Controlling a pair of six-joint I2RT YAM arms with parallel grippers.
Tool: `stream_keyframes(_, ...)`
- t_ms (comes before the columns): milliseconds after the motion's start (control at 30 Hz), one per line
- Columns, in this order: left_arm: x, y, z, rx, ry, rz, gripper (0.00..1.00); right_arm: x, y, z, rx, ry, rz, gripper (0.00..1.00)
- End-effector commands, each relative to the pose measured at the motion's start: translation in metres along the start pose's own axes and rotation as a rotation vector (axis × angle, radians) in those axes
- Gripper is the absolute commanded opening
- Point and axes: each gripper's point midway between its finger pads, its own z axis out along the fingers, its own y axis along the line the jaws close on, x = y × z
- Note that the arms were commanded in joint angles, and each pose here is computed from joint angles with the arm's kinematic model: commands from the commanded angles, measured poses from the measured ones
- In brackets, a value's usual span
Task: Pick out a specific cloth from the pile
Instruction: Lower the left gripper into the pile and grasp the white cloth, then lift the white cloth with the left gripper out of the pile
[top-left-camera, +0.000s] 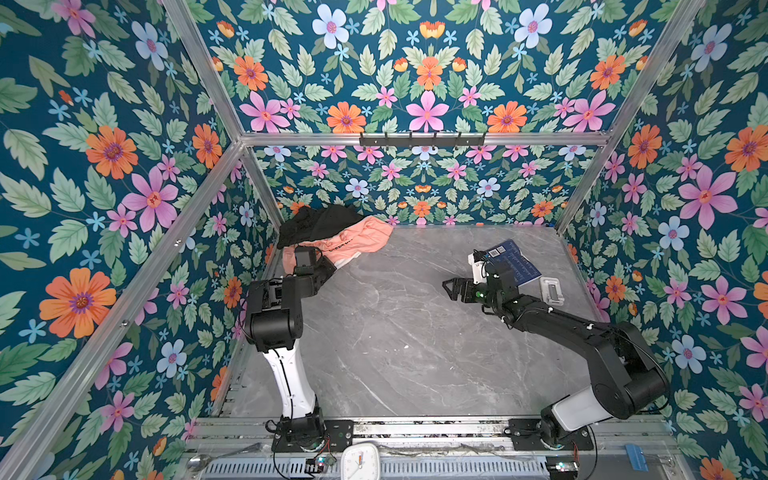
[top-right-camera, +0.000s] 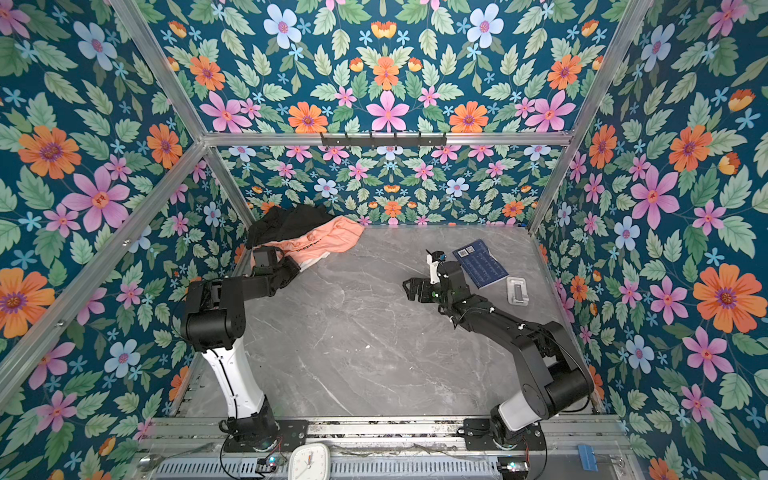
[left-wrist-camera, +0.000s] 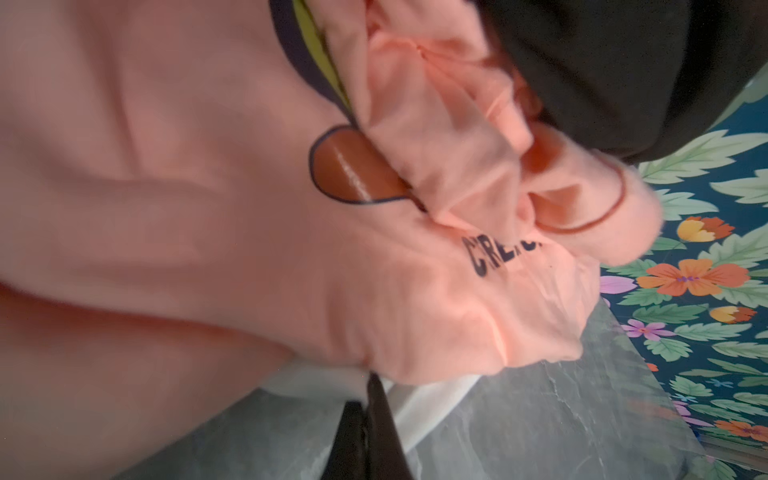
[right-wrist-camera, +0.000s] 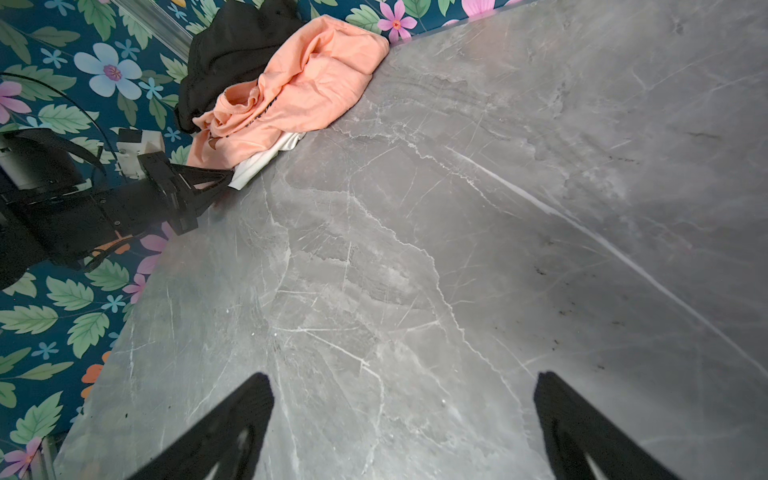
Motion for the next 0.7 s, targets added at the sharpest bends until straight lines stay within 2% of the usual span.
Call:
stream_keyframes(0, 0.001, -0.004, -0.006, 0.011, 0.011, 0.013, 0.00, -0.003, 0.001, -0.002, 0.000, -0.016, -0.006, 0.99)
stream_keyframes(667, -0.025, -0.037, -0.046, 0.061, -0.045, 0.021, 0.00, -0.013, 0.009, -0.004, -0.012, -0.028, -0.010, 0.99)
